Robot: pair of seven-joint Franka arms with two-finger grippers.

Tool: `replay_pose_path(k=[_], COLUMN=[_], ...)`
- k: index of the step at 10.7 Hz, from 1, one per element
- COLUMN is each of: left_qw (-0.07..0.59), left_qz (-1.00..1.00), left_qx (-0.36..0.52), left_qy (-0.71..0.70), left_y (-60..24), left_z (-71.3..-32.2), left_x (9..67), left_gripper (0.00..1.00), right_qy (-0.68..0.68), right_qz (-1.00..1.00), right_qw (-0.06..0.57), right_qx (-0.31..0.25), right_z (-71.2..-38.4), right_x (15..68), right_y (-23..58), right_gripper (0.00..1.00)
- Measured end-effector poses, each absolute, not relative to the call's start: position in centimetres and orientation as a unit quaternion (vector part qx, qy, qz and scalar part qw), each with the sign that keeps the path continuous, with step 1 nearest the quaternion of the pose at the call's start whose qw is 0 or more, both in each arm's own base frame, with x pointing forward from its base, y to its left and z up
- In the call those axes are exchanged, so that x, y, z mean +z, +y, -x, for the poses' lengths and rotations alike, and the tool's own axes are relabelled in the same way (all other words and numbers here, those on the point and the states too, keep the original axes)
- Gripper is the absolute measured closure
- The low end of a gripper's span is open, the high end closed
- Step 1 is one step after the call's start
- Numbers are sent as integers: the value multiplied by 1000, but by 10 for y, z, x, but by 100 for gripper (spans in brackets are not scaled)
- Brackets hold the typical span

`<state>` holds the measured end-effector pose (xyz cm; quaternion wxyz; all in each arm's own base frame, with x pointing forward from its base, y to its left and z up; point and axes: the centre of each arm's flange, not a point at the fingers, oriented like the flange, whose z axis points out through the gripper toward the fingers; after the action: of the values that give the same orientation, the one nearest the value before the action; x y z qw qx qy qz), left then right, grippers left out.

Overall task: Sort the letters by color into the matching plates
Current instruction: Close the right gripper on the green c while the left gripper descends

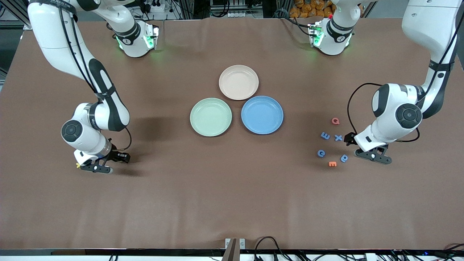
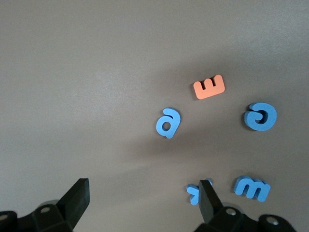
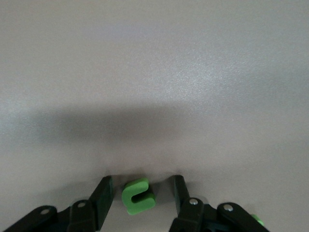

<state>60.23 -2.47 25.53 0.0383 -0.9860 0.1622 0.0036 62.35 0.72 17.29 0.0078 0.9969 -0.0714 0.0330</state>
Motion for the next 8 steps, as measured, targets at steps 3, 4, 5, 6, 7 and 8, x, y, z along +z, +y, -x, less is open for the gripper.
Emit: replay_pose_path(k=[3,4,5,6,7,8], left_qw=[33,28,17,1,-14,-23], left_qz=[985,986,986,984,983,983], left_qx=[0,0,-1,-1,-2,-4], left_qy=[167,163,166,176,182,183], left_y=[-30,-31,-31,-29,-23,-18], left_z=[-605,-606,-608,-611,-613,-615], left_x=[246,244,243,241,239,238], left_gripper=[0,0,1,1,1,1], right_qy=[-73,-73,-74,-74,-74,-74], right_qz=[-997,-997,-997,-997,-997,-997], right_qw=[6,6,5,5,5,5], right_qx=[34,34,34,35,35,35], right_z=[-623,-624,-623,-624,-624,-624], right_x=[174,176,176,176,176,176], right_y=[7,8,8,8,8,8], right_gripper=[49,63,63,72,73,73])
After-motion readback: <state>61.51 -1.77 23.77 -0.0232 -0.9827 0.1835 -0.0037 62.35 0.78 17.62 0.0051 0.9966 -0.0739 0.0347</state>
